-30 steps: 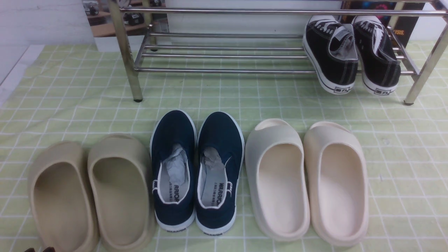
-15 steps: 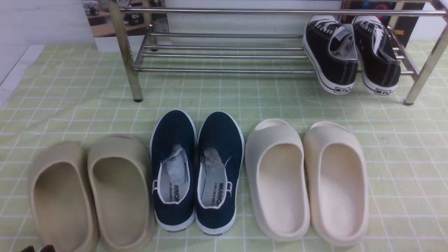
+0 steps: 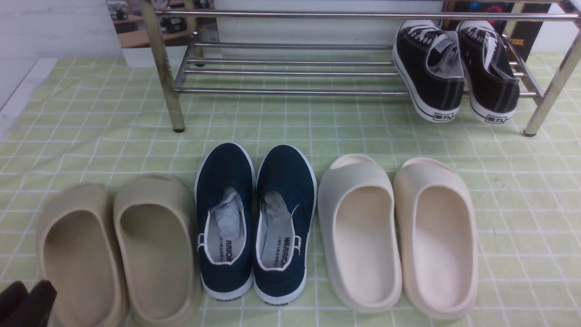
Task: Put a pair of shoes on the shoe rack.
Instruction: Use the left arm to grab the shoe closest to it
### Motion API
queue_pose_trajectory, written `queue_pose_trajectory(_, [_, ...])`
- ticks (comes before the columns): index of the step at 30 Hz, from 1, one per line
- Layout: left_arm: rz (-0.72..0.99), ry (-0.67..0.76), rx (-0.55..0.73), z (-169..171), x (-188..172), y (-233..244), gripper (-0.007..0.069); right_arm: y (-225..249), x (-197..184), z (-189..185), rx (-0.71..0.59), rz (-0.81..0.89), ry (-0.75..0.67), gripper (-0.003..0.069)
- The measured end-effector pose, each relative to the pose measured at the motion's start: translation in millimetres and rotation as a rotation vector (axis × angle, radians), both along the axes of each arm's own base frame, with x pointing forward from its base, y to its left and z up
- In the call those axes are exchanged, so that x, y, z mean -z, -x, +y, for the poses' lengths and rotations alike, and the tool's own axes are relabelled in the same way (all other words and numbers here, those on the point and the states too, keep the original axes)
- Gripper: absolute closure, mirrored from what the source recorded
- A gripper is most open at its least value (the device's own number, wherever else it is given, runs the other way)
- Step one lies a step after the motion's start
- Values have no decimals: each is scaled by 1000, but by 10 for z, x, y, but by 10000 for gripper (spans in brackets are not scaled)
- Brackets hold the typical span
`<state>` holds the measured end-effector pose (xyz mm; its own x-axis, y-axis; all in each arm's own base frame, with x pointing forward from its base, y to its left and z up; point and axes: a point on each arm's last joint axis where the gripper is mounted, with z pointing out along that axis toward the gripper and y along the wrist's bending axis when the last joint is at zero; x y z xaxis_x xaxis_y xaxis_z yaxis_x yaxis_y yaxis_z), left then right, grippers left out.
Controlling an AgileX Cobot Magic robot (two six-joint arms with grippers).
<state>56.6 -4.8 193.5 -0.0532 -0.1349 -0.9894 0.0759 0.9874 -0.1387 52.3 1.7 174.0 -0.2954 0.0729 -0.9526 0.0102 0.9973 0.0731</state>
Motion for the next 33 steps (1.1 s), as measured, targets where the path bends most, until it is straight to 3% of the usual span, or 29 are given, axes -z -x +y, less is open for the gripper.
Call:
queue_pose_trajectory(5, [-176, 67, -6, 8, -164, 7, 386, 0, 0, 0, 0, 0, 0, 420])
queue_pose_trajectory(10, [-573, 475, 7, 104, -526, 134, 391, 0, 0, 0, 0, 0, 1, 420])
queue_pose_trajectory(11, [-574, 488, 8, 106, -533, 136, 393, 0, 0, 0, 0, 0, 1, 420])
queue_pose_trajectory(14, [-630, 567, 39, 119, -913, 242, 492, 0, 0, 0, 0, 0, 1, 420])
queue_pose_trajectory(17, [-495, 469, 50, 62, -1331, 246, 639, 0, 0, 0, 0, 0, 1, 420])
queue_pose_trajectory(19, [-382, 384, 50, 22, -1495, 178, 638, 0, 0, 0, 0, 0, 1, 420])
queue_pose_trajectory(20, [-228, 308, 59, -26, -1629, 53, 638, 0, 0, 0, 0, 0, 1, 420])
queue_pose_trajectory(21, [-198, 293, 57, -34, -1630, 2, 638, 0, 0, 0, 0, 0, 1, 420])
queue_pose_trajectory(24, [103, 205, 63, -109, -1592, -450, 638, 0, 0, 0, 0, 0, 1, 420])
queue_pose_trajectory(26, [185, 201, 64, -128, -1529, -583, 638, 0, 0, 0, 0, 0, 1, 420])
queue_pose_trajectory(31, [700, 305, 128, -321, -1240, -1251, 638, 0, 0, 0, 0, 0, 1, 420])
queue_pose_trajectory(33, [788, 317, 164, -390, -1199, -1352, 638, 0, 0, 0, 0, 0, 1, 420])
